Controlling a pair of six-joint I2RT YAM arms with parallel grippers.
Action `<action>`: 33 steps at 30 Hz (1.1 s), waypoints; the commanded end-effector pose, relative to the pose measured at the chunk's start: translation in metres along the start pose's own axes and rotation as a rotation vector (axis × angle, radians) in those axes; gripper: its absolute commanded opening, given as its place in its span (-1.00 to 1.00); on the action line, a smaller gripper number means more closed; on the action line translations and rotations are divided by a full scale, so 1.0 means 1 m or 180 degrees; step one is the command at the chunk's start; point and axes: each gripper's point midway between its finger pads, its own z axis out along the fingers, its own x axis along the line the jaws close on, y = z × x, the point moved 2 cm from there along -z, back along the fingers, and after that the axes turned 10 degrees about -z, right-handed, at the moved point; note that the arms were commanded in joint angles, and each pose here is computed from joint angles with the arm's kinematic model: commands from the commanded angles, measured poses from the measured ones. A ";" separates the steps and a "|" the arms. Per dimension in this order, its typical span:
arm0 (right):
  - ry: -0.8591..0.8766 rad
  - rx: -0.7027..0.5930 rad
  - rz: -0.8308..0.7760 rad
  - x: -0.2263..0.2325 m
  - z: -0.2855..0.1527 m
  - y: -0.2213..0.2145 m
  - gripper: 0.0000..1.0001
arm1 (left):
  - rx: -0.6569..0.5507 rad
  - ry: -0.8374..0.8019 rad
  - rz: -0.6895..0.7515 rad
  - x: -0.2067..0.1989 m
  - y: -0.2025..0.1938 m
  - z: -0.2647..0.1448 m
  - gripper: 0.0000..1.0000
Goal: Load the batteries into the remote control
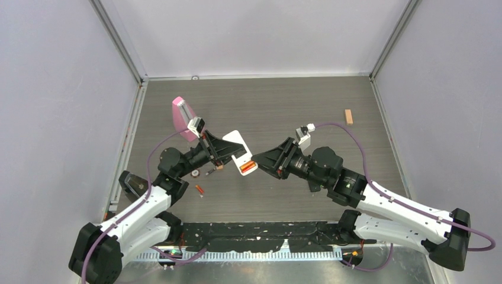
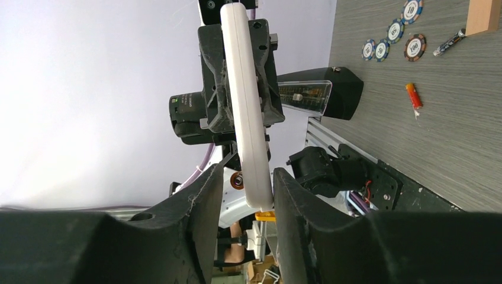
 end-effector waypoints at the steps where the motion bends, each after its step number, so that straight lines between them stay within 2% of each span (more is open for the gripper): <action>1: 0.0331 -0.0066 0.0135 0.022 -0.003 0.005 -0.18 | -0.0018 -0.0326 0.0121 -0.032 -0.001 0.005 -1.00; 15: 0.0346 0.0040 0.0172 0.014 0.005 -0.003 -0.34 | -0.0022 -0.0368 0.0114 -0.037 -0.001 0.005 -1.00; 33: 0.0161 0.0197 0.0038 -0.003 0.015 -0.013 -0.37 | -0.0048 -0.0440 0.0150 -0.041 -0.005 0.010 -1.00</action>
